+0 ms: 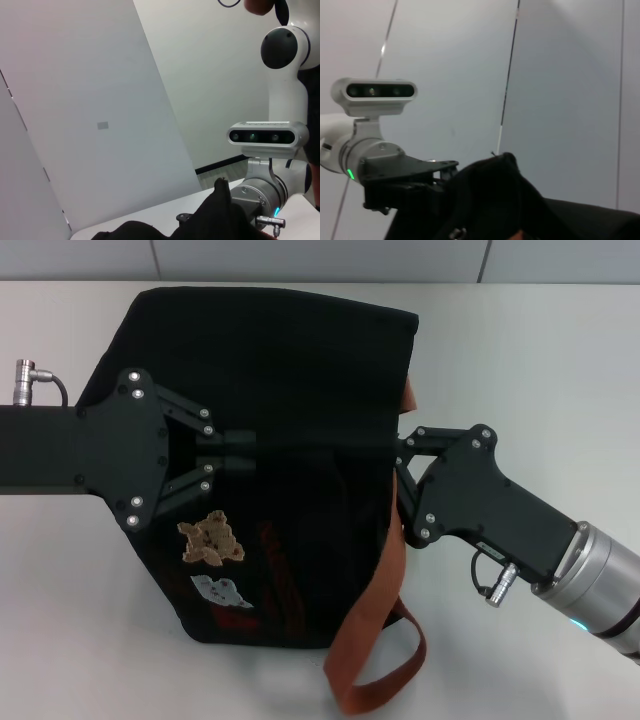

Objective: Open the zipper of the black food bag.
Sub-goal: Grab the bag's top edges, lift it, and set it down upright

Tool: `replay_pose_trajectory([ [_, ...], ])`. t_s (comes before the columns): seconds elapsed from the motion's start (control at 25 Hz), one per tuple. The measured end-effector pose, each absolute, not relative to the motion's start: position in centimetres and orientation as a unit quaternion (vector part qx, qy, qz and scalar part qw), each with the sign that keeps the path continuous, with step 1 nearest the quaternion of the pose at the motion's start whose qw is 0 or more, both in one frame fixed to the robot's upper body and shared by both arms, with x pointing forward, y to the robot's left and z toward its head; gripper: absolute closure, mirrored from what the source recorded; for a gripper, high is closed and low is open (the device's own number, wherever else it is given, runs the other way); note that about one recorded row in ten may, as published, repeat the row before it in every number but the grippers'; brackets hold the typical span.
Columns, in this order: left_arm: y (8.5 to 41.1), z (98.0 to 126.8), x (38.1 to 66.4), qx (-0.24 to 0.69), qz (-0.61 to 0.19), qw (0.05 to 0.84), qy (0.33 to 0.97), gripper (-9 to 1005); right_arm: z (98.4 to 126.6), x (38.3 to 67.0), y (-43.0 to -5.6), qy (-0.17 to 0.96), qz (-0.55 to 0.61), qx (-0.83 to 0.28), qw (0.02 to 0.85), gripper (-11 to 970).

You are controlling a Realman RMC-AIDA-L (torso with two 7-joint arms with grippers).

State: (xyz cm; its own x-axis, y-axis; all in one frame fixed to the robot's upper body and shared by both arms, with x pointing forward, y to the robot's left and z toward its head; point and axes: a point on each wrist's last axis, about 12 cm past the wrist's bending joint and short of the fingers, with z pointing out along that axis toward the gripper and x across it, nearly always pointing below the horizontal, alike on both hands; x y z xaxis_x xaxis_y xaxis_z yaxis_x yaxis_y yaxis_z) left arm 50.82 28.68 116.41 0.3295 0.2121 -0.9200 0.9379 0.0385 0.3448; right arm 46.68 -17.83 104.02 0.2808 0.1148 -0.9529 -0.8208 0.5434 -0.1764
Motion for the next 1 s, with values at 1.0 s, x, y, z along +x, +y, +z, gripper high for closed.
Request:
replay_pose_trajectory([
  [1.0, 28.6, 116.6, 51.1, 0.609, -0.33, 0.543, 0.474, 904, 106.5, 48.4, -22.5, 0.546, 0.538, -0.279, 0.578, 739],
])
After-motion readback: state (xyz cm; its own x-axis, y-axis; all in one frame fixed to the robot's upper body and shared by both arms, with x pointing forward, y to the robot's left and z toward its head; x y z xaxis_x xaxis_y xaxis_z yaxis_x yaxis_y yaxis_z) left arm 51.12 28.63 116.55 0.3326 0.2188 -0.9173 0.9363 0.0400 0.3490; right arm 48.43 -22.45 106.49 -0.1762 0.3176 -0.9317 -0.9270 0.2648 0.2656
